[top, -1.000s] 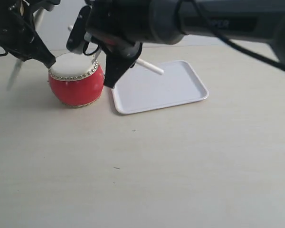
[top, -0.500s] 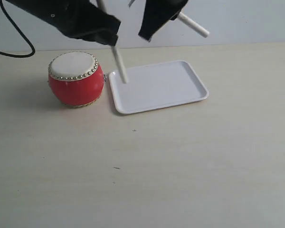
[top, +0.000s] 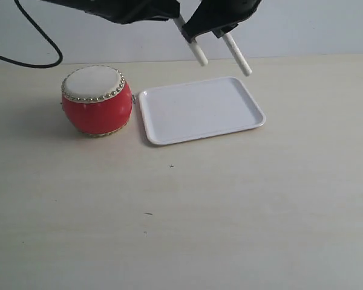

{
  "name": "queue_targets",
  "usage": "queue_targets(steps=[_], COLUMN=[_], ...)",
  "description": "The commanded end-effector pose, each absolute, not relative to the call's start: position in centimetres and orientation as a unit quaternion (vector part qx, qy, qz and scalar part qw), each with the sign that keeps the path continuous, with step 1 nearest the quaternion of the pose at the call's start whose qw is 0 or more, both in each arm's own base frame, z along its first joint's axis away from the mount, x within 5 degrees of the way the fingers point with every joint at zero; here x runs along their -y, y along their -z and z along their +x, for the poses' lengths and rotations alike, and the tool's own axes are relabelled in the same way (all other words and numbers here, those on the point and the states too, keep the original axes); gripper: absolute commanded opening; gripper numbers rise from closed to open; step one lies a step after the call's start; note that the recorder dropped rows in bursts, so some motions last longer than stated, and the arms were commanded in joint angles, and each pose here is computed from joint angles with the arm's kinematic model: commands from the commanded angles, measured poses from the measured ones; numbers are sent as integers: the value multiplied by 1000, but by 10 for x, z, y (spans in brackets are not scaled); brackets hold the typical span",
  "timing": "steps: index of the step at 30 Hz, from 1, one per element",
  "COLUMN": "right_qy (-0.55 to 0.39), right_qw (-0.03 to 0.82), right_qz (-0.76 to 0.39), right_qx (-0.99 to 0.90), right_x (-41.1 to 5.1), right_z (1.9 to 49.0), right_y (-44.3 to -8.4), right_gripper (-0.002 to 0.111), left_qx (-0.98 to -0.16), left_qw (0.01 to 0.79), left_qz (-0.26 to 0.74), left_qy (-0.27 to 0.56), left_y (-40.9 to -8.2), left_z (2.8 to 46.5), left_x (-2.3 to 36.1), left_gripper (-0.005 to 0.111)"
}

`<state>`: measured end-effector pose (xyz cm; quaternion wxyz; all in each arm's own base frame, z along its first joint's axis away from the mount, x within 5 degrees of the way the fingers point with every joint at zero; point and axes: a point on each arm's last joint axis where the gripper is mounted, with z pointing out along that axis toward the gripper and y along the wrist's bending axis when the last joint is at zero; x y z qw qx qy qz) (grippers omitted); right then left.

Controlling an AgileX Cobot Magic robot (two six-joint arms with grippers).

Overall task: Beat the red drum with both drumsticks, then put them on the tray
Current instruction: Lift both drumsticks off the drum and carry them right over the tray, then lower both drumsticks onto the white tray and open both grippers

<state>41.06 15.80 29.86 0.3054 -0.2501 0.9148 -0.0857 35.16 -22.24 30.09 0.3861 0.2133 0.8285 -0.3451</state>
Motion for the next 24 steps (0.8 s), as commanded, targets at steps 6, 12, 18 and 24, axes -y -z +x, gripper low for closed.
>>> queue_targets(steps=[6, 12, 18, 24], right_qy=[64, 107, 103, 96], right_qw=[350, 309, 305, 305], right_qz=[-268, -305, -309, -312], right_qx=[-895, -895, -895, -894], right_x=[-172, -173, -178, -181], right_z=[440, 455, 463, 467], right_y=[-260, -207, -175, -159], right_gripper=[0, 0, 0, 0], left_qx=[-840, -847, -841, -850], left_qw=[402, 387, 377, 351], left_qz=[225, 214, 212, 169], left_qy=[288, 294, 326, 355], left_y=[-226, -196, -188, -166], left_z=[389, 404, 417, 422], left_x=[233, 241, 253, 256], left_gripper=[0, 0, 0, 0])
